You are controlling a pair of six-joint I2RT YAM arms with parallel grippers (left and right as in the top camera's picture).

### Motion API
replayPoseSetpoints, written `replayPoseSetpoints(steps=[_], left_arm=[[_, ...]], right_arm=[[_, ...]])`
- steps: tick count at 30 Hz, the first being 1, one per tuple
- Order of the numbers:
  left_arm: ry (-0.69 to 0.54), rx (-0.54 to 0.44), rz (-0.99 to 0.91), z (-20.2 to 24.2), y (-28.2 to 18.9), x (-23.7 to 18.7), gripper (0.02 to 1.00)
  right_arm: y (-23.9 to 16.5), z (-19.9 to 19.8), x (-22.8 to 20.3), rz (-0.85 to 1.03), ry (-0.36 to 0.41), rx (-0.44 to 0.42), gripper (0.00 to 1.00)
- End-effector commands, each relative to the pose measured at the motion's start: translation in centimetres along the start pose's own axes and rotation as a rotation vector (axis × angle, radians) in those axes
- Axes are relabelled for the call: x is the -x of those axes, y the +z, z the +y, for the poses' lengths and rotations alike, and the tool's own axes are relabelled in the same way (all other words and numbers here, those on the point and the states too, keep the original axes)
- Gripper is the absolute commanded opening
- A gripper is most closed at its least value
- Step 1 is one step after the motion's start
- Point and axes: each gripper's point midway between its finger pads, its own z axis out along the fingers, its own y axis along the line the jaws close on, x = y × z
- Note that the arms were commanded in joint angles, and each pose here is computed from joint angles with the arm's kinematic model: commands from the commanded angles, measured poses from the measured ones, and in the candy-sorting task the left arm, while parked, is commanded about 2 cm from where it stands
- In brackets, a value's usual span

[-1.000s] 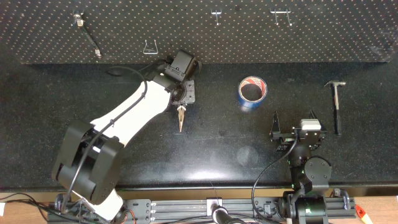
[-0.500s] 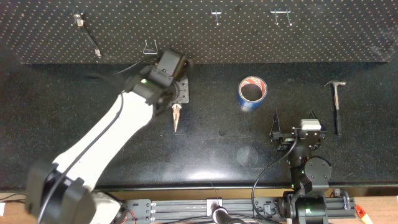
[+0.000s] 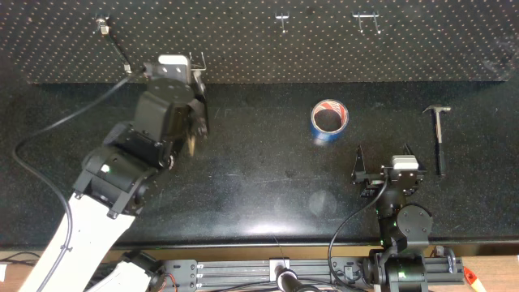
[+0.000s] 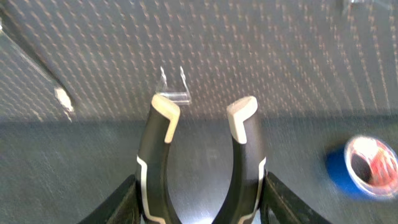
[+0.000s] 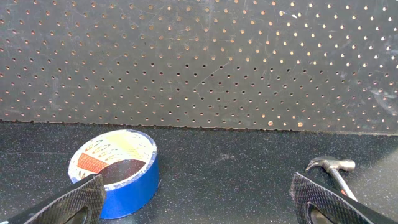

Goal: Place Tools Onto Pegboard

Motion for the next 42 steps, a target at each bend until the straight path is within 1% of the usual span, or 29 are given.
replayPoseSetpoints(steps=[1,5,9,14,18,21,31,39,42], left_arm=[[0.128,0.092,-0.176,1.7,0.5,4.2,0.029],[0.082,0.089,-0.314,1.8,2.5,5.4,0.029],[0.019,0.076,-0.452,2.3,4.4,4.8,0.029],[-0.038,0.068,-0.586,3.3,5.1,3.9,0.025],[-0.062,0.08,-0.635,4.0,5.4,4.5,0.027],[-0.029,0.091,-0.708,3.9,5.4,5.9,0.027],[-0.048,0.086,-0.769,3.5,7.2,6.4,0.027],[-0.059,0.069,-0.814,3.5,7.0,7.1,0.029],[-0.056,0.079,-0.815,3.8,7.4,7.0,0.027]], right_arm=[[0.0,0.1,-0.2,0.006,-0.014,0.005,0.963],[0.0,0.1,-0.2,0.006,-0.014,0.005,0.963],[0.0,0.1,-0.2,0.006,-0.014,0.005,0.963],[0.0,0.1,-0.2,0.006,-0.014,0.005,0.963],[0.0,0.1,-0.2,0.006,-0.014,0.005,0.963],[0.0,0.1,-0.2,0.006,-0.014,0.005,0.963],[0.0,0.1,-0.2,0.006,-0.014,0.005,0.963],[0.0,0.1,-0.2,0.006,-0.014,0.005,0.963],[0.0,0.1,-0.2,0.006,-0.014,0.005,0.963]])
